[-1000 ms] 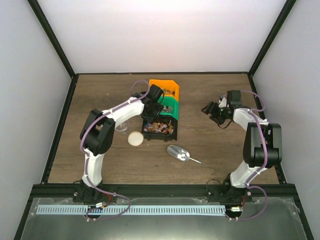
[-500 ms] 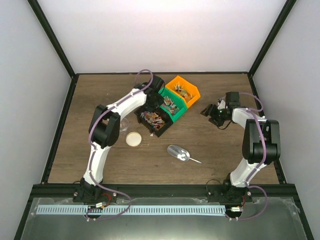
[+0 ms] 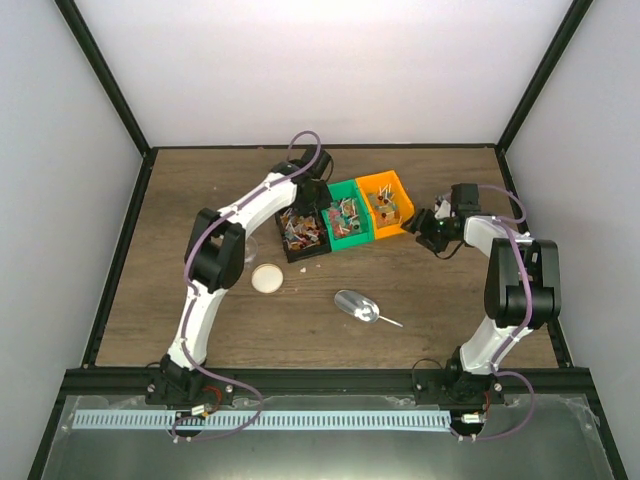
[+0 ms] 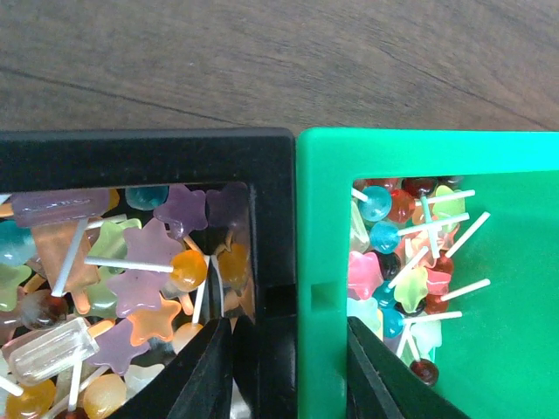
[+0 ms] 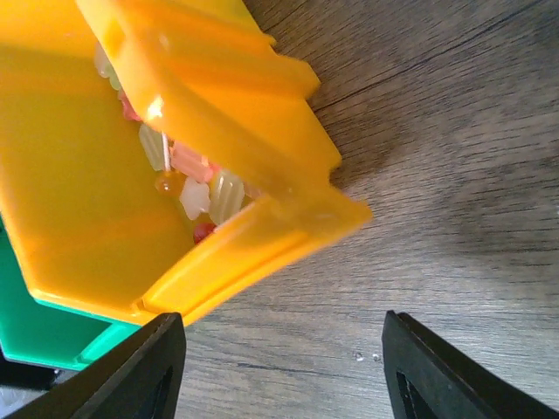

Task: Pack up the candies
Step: Adjust the storage box at the center of the board.

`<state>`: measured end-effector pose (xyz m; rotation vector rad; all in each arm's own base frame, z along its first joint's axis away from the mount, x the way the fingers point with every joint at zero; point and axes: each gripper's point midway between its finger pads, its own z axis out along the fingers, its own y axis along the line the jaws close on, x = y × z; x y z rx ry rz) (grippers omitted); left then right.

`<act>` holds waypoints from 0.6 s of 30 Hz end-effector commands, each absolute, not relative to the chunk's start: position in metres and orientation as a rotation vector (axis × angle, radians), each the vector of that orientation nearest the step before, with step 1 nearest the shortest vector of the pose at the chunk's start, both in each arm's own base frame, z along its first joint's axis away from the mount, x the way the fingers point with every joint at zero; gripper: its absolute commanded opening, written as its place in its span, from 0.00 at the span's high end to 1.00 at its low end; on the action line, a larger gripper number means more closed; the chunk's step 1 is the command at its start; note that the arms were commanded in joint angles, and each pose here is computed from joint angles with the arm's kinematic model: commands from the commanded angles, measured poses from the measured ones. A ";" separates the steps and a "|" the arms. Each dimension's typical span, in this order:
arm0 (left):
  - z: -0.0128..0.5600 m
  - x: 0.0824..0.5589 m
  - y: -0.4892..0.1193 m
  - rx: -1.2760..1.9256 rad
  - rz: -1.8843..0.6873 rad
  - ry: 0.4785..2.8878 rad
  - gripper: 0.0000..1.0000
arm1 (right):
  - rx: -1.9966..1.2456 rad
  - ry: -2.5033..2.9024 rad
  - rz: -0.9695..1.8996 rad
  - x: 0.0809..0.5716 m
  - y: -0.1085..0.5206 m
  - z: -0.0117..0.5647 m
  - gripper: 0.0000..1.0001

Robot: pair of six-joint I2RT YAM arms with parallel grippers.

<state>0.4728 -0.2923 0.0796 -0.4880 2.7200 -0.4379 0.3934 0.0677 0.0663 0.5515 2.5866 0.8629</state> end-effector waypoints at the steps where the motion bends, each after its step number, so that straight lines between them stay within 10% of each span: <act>1: 0.095 0.492 -0.294 -0.268 -0.417 2.671 0.77 | 0.498 2.508 0.912 0.404 0.069 0.093 0.36; 8: 0.099 0.495 -0.292 -0.212 -0.432 2.670 0.65 | 0.486 2.489 1.059 0.396 0.083 0.095 0.37; 18: 0.164 0.492 -0.274 -0.086 -0.344 2.543 0.00 | 0.669 2.277 1.006 0.393 0.026 0.123 0.33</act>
